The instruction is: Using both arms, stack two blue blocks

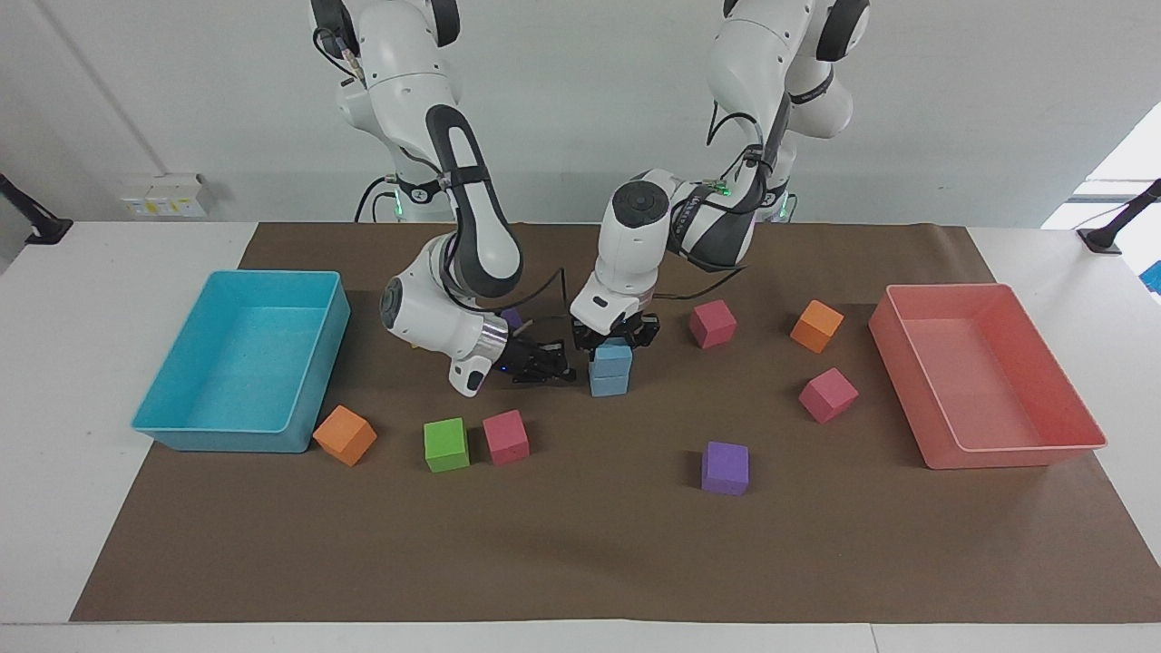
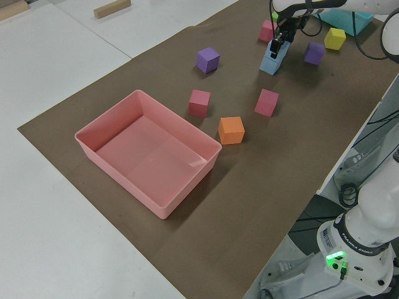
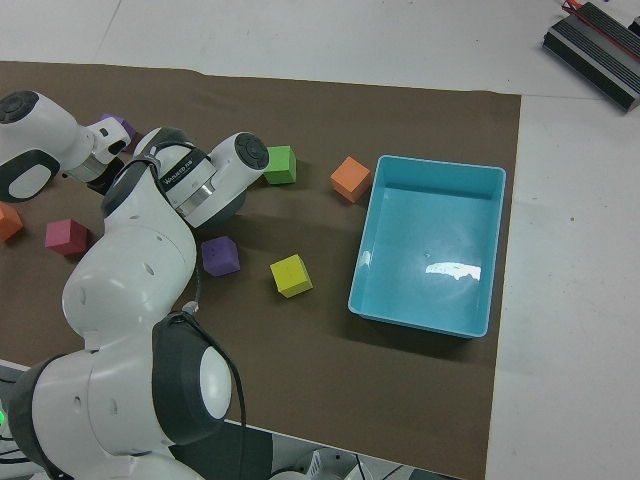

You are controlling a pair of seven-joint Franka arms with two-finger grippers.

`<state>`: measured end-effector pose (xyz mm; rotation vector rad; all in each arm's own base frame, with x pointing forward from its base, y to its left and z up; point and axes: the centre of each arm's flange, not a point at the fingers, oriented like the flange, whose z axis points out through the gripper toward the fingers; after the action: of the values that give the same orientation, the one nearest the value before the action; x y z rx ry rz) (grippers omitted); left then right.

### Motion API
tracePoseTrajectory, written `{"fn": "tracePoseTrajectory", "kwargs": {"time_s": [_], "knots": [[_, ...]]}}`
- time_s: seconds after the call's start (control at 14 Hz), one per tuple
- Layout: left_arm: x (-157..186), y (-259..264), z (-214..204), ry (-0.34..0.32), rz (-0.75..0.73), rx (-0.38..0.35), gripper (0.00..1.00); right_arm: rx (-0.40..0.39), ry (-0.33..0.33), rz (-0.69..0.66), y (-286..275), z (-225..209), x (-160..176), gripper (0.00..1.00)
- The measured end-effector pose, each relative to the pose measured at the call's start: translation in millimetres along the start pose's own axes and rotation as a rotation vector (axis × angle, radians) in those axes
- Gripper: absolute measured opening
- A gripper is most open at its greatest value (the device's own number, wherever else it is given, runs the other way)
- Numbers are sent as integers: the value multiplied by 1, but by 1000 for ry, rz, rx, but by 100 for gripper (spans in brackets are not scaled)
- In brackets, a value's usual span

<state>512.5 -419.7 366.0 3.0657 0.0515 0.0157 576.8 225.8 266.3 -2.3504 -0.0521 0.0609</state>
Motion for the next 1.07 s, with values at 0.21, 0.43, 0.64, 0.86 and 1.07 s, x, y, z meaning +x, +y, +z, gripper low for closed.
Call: {"fn": "tracePoseTrajectory", "kwargs": {"time_s": [0.21,0.43,0.64,0.86,1.07], "knots": [[0,0,0,0,0,0,74,0,0,0,0,0,0,1],[0,0,0,0,0,0,75,0,0,0,0,0,0,1],[3,-3,-10,15,-6,-8,88,0,0,0,0,0,0,1],[10,-16,-42,41,-28,-20,100,0,1,-1,0,0,0,1],[9,-25,-63,42,-38,-18,100,6,14,-13,-8,-8,2,1]]}}
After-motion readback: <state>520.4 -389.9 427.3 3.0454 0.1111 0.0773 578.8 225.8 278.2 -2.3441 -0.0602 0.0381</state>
